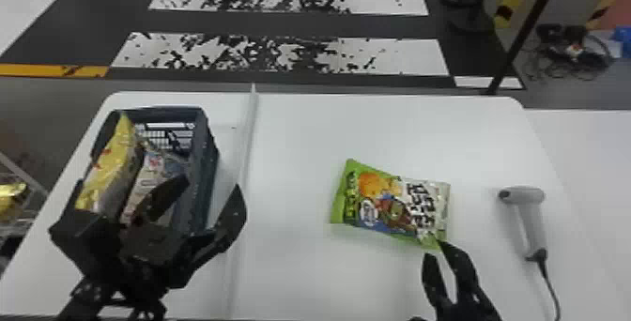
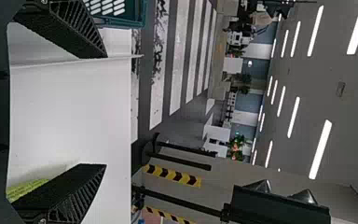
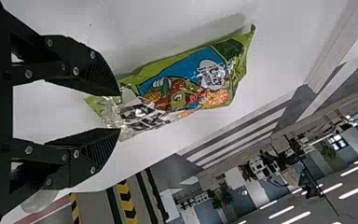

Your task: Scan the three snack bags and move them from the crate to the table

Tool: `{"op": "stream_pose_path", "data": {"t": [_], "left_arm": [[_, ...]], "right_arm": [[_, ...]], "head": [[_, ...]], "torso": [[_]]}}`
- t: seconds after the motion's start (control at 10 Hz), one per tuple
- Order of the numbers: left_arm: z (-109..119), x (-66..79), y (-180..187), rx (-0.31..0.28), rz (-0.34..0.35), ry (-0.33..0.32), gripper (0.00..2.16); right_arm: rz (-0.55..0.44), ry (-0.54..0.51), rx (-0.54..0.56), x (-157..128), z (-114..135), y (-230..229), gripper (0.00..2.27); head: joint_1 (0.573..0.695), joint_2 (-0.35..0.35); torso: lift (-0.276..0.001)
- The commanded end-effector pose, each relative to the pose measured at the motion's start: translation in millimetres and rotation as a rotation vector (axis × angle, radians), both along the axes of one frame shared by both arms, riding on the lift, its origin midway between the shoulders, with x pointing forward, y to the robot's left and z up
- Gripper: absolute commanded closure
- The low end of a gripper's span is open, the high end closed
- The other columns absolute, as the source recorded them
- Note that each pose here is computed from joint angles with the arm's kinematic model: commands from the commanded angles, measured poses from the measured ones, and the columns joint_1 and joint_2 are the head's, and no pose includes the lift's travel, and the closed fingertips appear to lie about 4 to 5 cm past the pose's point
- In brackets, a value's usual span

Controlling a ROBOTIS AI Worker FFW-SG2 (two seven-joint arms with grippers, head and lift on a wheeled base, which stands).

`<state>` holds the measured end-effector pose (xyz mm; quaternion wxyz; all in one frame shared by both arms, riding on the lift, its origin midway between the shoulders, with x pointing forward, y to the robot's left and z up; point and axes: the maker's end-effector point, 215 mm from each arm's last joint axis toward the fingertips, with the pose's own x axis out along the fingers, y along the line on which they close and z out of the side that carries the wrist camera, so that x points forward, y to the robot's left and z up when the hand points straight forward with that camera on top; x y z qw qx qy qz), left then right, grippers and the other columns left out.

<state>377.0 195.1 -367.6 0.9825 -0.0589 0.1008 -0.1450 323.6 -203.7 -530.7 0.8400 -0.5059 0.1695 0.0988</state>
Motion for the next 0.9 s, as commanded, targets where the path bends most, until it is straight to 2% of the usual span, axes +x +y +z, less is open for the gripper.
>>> {"op": "stream_pose_path", "data": {"t": [0.0, 0.5, 0.8], "left_arm": [[1, -2.4, -4, -0.007, -0.005, -0.001, 0.03], [-8, -7.9, -6, -0.001, -0.010, 0.014, 0.03], [-14, -9.3, -6, 0.008, -0.011, 0.024, 0.03]], "right_arm": [[0.023, 0.015, -0.039, 4, -10, -8, 0.03], [0.072, 0.010, -0.070, 29, -38, -11, 0.08], [0.070, -0.016, -0.076, 46, -33, -12, 0.09]], "head": [[0.695, -0.010], [0.695, -0.041], [0.695, -0.041]], "torso": [[-0.062], [-0.062], [-0.062]]}}
